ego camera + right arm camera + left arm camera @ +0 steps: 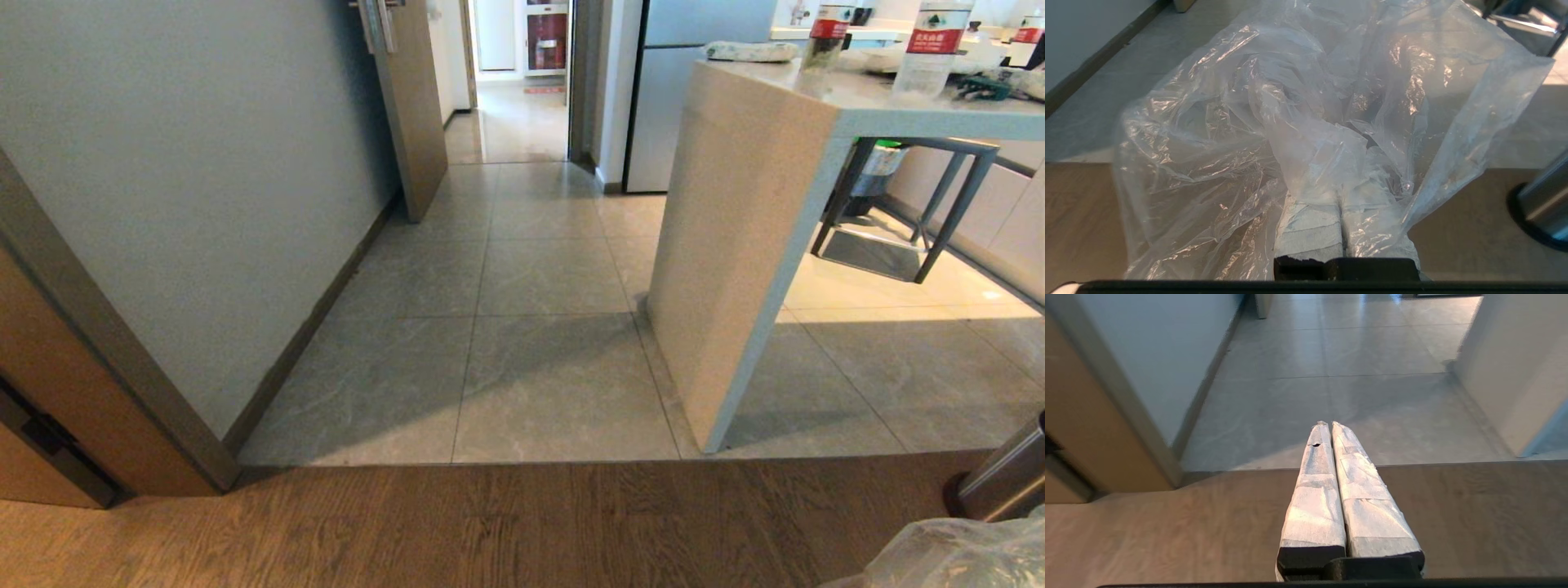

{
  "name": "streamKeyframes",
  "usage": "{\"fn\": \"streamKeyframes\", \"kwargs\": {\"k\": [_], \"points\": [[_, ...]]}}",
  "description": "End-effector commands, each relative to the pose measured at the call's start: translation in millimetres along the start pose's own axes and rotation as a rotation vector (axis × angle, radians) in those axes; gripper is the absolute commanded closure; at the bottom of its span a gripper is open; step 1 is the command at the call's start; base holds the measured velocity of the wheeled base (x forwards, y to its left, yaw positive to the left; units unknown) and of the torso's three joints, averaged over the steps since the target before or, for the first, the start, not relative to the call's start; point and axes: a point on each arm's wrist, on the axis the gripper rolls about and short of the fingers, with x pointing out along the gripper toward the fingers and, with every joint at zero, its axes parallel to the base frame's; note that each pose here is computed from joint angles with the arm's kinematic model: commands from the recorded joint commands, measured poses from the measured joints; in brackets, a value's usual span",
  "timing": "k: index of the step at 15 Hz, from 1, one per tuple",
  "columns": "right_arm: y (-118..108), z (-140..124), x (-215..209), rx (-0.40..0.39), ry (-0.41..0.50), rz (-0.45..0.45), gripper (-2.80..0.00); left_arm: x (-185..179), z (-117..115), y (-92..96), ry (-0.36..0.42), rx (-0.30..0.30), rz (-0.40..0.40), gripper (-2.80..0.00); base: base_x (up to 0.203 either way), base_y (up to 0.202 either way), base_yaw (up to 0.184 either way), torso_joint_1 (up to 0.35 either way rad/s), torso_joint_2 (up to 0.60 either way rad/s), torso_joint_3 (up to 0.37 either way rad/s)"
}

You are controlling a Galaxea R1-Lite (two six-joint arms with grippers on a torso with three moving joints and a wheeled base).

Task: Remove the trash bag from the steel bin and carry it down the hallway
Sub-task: Put the trash bag at the door

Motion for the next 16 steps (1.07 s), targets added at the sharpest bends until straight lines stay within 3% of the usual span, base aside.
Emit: {"fn": "streamKeyframes", "kwargs": {"k": [1, 4, 16], "points": [[0.0, -0.4, 0.2, -0.001, 0.003, 0.001, 0.0, 0.0, 0.0, 0.0, 0.0, -0.001, 0.0, 0.0, 0.0, 0.196, 0.0, 0.009, 0.0, -0.002], [0.0, -0.7, 0.3, -0.001, 0.004, 0.001, 0.0, 0.0, 0.0, 0.0, 0.0, 0.004, 0.0, 0.0, 0.0, 0.135, 0.002, 0.002, 0.0, 0.001], [0.0, -0.4, 0.2, -0.001, 0.003, 0.001, 0.0, 0.0, 0.0, 0.0, 0.0, 0.006, 0.0, 0.0, 0.0, 0.0, 0.0, 0.0, 0.0, 0.0]]}}
